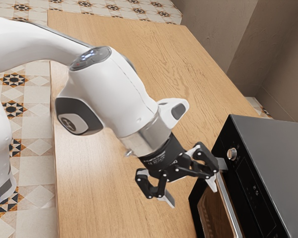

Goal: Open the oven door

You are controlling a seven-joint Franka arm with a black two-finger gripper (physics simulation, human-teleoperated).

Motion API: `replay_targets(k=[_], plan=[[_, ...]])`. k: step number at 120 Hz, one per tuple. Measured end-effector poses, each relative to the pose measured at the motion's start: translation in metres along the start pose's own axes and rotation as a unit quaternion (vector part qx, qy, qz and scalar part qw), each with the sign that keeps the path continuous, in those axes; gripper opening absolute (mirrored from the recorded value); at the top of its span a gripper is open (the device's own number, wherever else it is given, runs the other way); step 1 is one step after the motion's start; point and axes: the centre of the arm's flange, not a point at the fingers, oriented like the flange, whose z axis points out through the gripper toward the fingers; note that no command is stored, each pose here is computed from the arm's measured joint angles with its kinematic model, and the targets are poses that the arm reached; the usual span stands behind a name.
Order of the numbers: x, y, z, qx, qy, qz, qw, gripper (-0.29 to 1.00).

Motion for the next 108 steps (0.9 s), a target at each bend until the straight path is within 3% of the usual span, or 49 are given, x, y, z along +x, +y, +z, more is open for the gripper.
replay_targets(k=[108], plan=[[0.006, 0.016, 0.049, 0.014, 0.003, 0.004, 1.000, 0.70]])
